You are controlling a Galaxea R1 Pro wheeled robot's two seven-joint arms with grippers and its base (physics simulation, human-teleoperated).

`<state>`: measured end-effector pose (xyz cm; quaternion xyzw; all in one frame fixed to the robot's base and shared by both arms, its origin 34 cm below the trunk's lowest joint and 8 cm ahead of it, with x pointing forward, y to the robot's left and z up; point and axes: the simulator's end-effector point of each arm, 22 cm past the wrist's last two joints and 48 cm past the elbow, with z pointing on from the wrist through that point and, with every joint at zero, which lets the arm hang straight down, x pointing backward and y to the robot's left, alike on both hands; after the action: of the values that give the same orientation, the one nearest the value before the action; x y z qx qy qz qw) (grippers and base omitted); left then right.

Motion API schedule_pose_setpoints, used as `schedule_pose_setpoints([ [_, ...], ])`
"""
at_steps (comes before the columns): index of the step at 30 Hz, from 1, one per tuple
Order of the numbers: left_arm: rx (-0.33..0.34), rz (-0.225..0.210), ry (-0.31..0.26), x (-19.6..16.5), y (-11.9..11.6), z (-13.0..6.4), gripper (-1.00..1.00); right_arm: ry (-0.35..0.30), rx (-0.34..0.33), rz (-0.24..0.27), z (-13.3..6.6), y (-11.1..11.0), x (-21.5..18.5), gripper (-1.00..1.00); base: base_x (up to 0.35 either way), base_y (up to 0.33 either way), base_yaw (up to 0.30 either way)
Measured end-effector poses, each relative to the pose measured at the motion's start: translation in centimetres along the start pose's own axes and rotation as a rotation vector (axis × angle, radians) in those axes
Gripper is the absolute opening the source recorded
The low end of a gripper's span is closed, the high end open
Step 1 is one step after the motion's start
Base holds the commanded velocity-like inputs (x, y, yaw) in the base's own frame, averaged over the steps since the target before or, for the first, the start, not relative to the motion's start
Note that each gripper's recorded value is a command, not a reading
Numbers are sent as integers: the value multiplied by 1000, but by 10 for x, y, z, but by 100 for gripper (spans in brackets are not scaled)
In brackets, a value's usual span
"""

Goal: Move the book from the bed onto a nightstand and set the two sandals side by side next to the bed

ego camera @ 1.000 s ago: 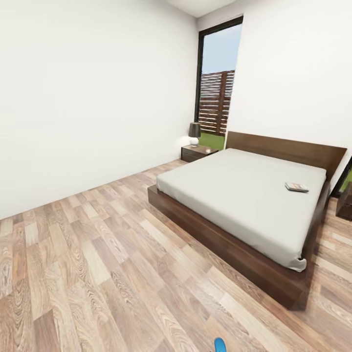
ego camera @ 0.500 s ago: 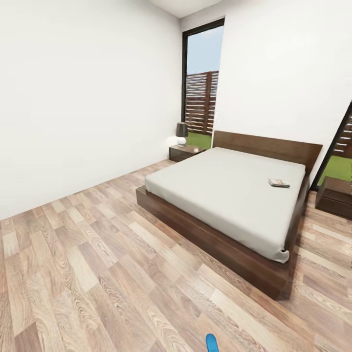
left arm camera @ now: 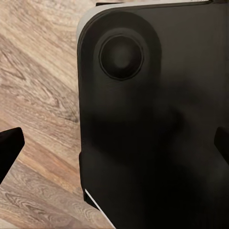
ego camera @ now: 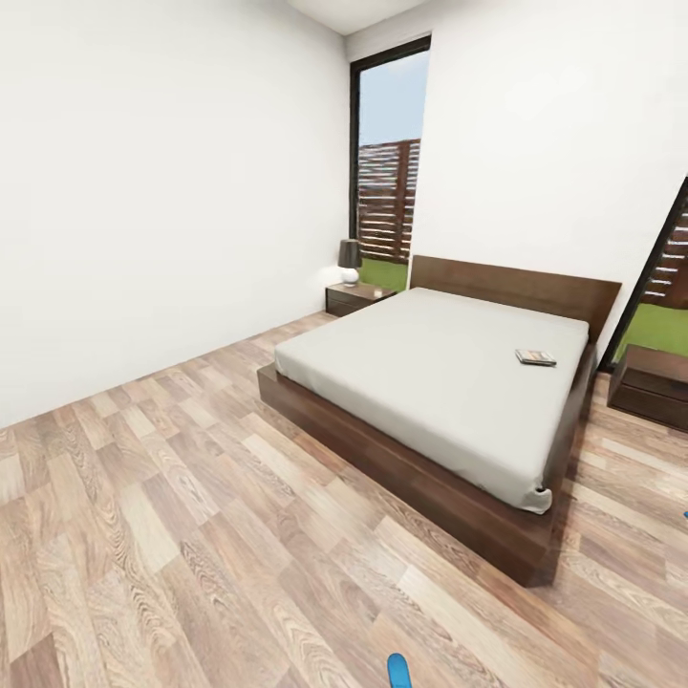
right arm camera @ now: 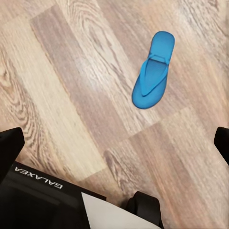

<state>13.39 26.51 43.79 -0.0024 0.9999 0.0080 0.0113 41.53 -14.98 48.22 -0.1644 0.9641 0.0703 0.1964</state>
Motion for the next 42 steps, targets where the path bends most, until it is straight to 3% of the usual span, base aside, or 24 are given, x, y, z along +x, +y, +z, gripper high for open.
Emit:
schedule_pose_setpoints([
  [42, 0, -1, 0, 0, 0, 0, 100, -5, -1, 1, 0, 1, -2, 100, 43, -6, 2],
])
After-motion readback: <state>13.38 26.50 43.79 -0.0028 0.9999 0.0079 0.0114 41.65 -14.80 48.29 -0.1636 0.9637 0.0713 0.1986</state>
